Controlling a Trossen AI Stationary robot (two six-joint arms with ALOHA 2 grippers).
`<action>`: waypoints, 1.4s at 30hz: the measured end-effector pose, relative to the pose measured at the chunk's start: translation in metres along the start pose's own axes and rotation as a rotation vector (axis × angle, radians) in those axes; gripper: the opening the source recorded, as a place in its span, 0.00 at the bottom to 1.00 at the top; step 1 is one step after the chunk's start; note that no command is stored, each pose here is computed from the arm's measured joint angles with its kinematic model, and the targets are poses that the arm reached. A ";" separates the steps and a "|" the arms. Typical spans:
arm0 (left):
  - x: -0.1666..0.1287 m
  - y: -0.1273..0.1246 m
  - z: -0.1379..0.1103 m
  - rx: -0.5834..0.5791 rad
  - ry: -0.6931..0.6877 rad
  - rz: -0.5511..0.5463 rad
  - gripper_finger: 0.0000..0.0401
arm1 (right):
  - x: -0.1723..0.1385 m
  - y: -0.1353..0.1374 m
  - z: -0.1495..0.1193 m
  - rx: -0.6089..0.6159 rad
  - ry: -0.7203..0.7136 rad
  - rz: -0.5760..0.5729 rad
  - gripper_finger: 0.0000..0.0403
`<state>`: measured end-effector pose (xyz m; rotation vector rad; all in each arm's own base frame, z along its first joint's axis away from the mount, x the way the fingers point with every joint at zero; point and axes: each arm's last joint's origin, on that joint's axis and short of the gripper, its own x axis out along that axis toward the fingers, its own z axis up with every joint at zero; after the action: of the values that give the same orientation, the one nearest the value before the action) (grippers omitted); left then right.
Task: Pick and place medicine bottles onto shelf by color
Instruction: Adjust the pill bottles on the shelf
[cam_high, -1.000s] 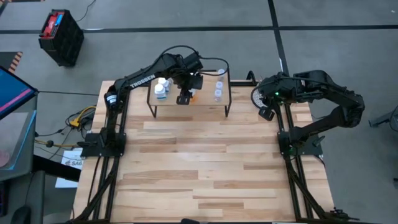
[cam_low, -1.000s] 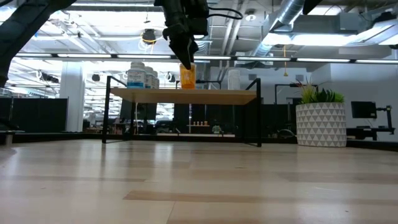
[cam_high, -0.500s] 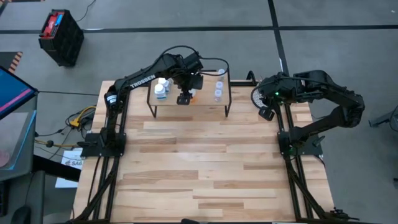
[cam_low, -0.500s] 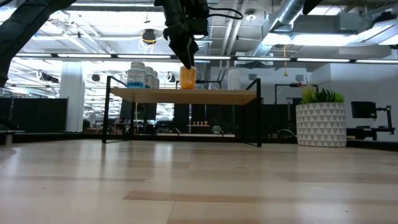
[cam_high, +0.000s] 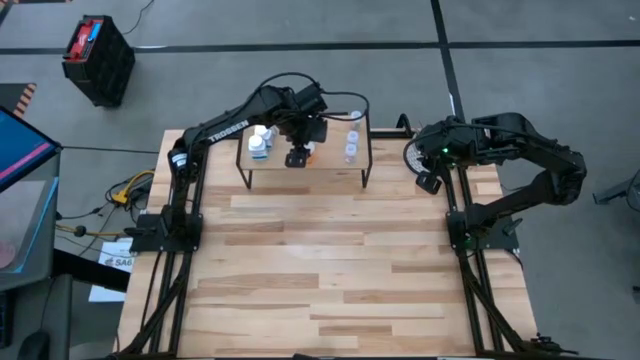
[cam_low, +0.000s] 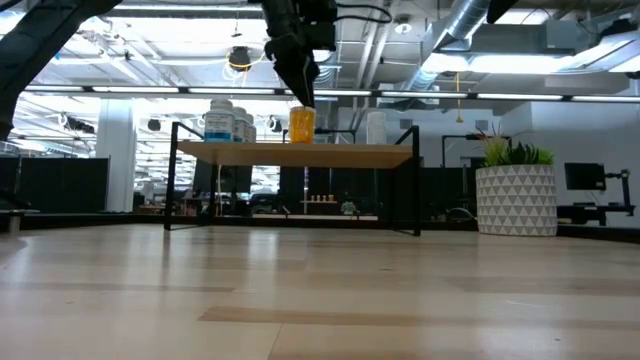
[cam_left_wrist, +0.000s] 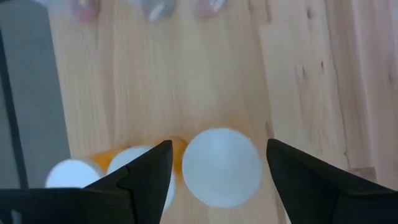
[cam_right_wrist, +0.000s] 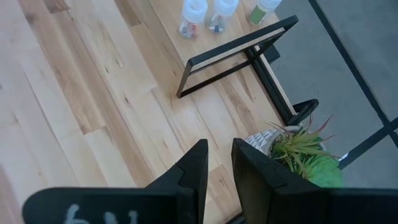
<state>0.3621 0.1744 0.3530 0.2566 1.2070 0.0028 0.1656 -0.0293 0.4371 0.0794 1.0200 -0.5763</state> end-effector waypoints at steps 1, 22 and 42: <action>-0.002 -0.001 0.001 0.003 -0.007 0.003 0.62 | 0.000 0.000 0.000 0.002 0.001 0.003 0.23; -0.038 -0.042 0.012 -0.240 0.083 -0.017 0.62 | 0.000 0.001 0.000 0.008 0.005 0.021 0.23; -0.137 -0.101 -0.073 -0.336 -0.067 0.025 0.62 | -0.002 0.023 0.008 0.024 -0.080 0.096 0.23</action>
<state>0.2322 0.0714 0.4353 -0.0226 1.1165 0.2152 0.1827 -0.0112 0.4384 0.1249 0.9268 -0.4999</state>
